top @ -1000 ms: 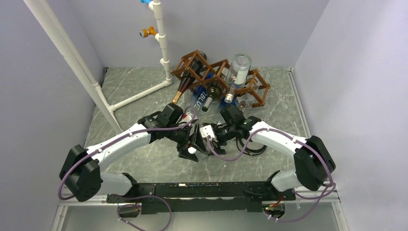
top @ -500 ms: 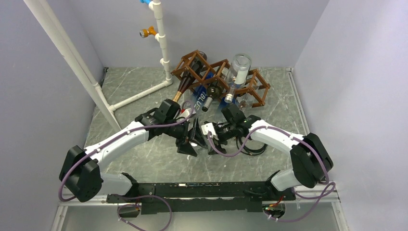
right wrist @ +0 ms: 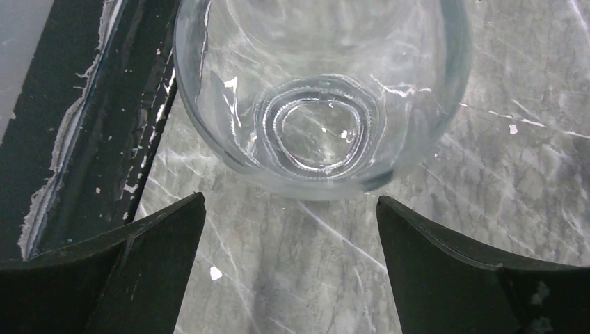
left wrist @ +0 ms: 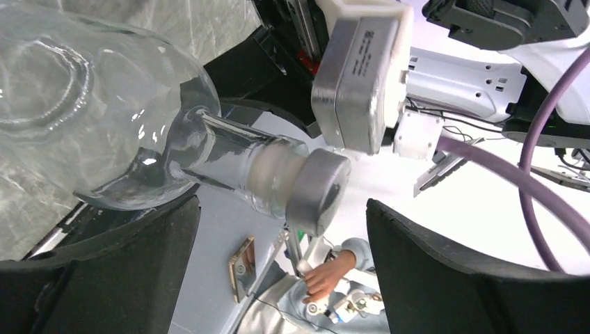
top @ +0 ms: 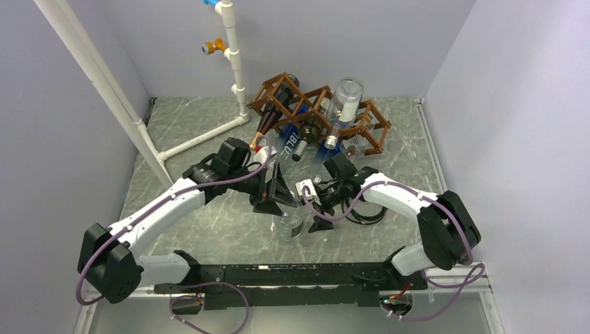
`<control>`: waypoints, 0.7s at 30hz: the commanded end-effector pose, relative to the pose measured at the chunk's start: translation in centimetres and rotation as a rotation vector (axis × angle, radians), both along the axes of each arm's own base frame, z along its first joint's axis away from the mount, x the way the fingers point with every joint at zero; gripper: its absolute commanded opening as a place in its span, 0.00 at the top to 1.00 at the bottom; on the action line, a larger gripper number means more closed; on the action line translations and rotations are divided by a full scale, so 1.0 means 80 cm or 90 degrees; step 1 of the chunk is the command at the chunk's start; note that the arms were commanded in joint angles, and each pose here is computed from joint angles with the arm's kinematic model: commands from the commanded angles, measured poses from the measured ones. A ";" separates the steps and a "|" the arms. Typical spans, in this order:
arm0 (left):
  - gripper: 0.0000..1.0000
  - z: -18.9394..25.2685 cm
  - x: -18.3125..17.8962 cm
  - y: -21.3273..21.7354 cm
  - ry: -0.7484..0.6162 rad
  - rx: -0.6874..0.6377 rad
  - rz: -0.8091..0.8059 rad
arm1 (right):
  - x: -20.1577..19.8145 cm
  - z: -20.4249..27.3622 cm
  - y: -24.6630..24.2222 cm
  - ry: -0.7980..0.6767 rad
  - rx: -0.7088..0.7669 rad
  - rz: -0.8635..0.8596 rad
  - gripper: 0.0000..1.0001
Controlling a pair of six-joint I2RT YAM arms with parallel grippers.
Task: Take the wine bottle off the wine rack
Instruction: Place the wine bottle at the center of the board.
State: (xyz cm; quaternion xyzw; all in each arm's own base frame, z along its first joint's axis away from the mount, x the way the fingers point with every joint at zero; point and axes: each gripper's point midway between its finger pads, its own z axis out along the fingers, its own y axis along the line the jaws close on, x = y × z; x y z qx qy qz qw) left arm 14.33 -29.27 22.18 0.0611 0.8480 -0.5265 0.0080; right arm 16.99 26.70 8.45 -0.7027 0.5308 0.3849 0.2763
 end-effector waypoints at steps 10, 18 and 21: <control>0.04 0.026 0.022 0.054 -0.362 0.044 0.035 | 0.005 0.086 -0.012 -0.022 0.071 -0.007 0.03; 0.01 0.040 0.060 0.140 -0.666 0.159 0.217 | 0.007 0.133 -0.019 -0.035 0.032 0.020 0.04; 0.00 0.051 0.055 0.152 -0.754 0.119 0.258 | 0.012 0.156 -0.010 -0.039 0.044 0.024 0.04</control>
